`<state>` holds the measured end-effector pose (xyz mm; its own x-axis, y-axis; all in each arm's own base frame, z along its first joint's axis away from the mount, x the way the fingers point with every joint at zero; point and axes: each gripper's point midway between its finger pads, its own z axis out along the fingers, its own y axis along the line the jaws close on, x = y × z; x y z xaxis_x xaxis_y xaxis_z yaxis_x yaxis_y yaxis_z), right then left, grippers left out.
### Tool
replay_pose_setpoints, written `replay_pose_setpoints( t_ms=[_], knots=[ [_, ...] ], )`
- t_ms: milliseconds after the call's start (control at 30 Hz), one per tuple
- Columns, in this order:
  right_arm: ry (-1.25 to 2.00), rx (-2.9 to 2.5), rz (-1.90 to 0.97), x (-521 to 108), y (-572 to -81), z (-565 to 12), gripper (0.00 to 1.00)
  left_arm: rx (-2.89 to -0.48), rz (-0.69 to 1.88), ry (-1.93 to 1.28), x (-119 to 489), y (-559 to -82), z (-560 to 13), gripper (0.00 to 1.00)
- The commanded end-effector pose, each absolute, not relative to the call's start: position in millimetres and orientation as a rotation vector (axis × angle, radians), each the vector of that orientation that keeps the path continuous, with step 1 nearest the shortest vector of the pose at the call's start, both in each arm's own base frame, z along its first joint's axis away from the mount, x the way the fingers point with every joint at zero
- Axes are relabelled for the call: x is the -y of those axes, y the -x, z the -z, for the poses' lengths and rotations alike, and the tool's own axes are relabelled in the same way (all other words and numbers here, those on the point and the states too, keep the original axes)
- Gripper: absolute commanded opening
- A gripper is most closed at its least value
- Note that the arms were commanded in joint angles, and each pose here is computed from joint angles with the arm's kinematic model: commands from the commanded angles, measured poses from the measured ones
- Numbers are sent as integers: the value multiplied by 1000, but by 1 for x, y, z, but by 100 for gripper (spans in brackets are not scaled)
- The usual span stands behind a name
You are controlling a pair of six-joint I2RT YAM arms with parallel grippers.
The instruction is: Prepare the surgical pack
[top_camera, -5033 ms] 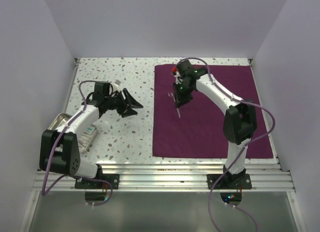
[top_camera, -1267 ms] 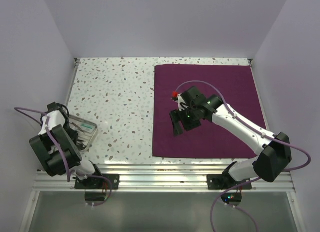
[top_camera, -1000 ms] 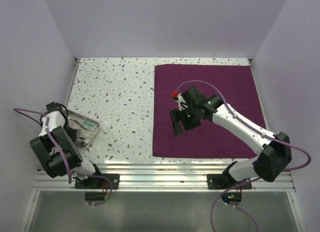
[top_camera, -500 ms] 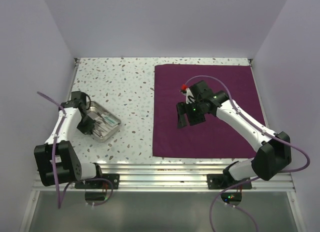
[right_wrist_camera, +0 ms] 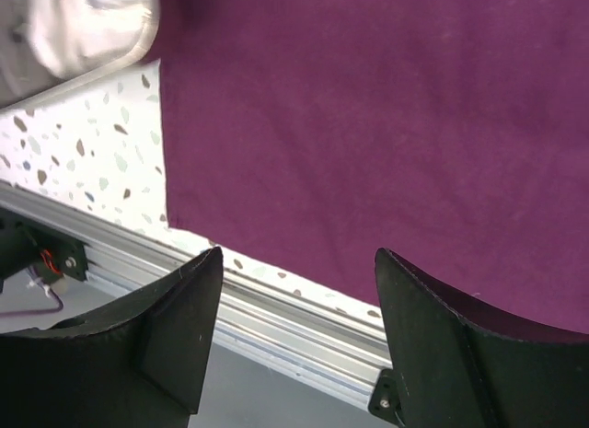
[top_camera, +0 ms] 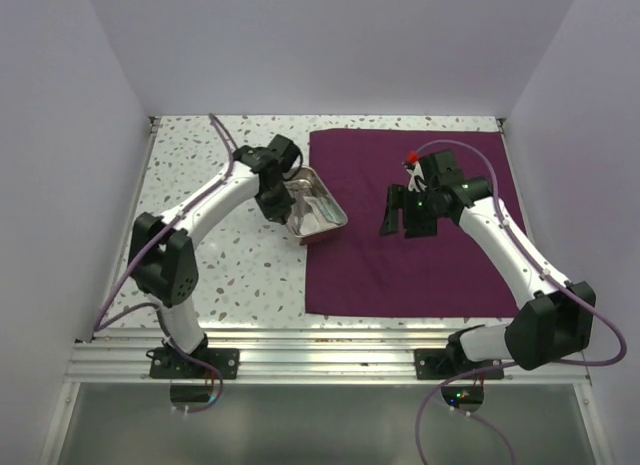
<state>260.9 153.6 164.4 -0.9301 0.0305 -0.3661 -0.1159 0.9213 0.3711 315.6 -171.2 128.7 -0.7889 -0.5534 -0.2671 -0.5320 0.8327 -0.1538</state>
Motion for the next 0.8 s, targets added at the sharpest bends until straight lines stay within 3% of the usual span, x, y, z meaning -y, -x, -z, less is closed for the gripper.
replay_pose_setpoints(
  t_ms=[0,267,467,633,700,733,767],
  knots=[
    [-29,-2672,-549,-139,-267,-180,71,-2685,273,750,238,-339,-153,0],
    [-131,-2663,-532,-117,-273,-178,70,-2754,391,458,361,-354,-131,0],
    [-187,-2664,-515,-104,-268,-171,71,-2774,528,383,402,-359,-105,0],
    [-212,-2665,-509,-99,-270,-170,70,-2833,519,329,403,-351,-83,0],
    [-214,-2672,-499,-98,-271,-168,70,-2842,555,313,398,-348,-79,9],
    [-219,-2680,-493,-97,-272,-165,70,-2849,602,263,398,-345,-79,23],
    [-220,-2683,-493,-97,-273,-164,71,-2853,603,252,393,-342,-69,30]
  ],
)
